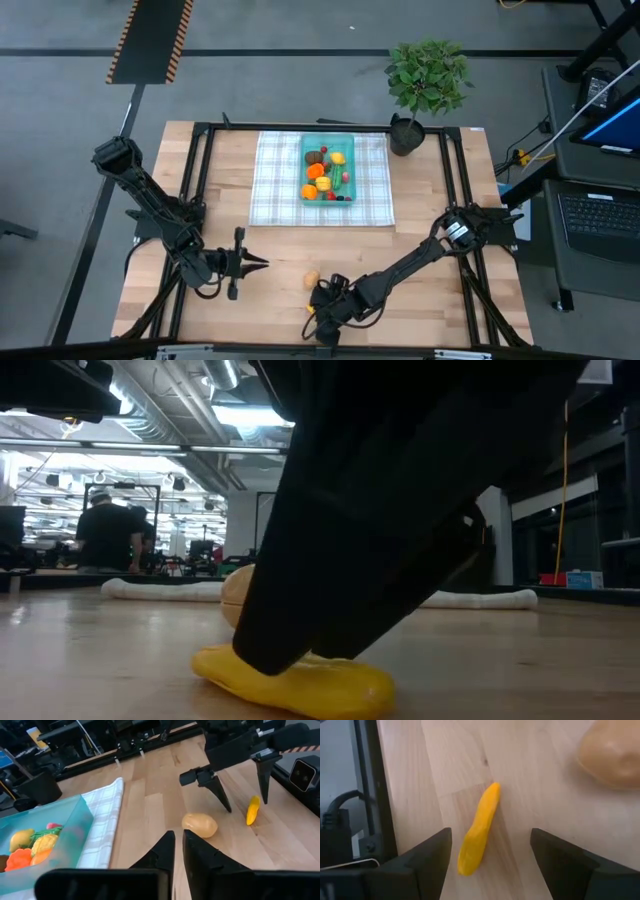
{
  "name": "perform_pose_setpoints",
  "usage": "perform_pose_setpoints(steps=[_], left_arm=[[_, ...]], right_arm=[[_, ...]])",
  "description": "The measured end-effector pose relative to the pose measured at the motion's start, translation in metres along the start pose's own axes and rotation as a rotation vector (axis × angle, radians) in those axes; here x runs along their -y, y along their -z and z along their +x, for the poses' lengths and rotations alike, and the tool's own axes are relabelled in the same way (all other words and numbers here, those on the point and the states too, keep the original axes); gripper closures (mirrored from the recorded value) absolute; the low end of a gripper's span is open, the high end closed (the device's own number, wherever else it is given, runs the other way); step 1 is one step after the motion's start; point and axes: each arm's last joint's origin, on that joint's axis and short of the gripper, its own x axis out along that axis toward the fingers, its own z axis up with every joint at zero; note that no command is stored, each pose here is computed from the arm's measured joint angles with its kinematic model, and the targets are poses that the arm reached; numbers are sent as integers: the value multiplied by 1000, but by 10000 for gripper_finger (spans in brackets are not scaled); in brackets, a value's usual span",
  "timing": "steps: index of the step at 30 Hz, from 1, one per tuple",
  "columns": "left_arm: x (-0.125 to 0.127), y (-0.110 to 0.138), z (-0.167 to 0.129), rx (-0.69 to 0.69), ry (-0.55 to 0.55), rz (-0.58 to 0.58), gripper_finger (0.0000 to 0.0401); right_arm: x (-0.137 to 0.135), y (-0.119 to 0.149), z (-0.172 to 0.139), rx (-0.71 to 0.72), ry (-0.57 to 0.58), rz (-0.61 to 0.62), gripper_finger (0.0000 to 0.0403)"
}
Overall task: Pick and placing Produce into tupperware
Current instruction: Put the yellow corn into the green bin
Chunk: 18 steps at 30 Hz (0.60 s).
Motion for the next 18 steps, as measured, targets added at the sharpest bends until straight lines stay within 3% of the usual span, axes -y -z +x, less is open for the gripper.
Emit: perform_pose_setpoints(steps=[9, 18], left_arm=[[0, 0, 0, 3, 0, -36, 353], [0, -1, 0, 4, 1, -60, 341]], right_arm=[[4, 4, 4, 29, 83, -22, 128], [11, 8, 13, 37, 172, -145, 128]])
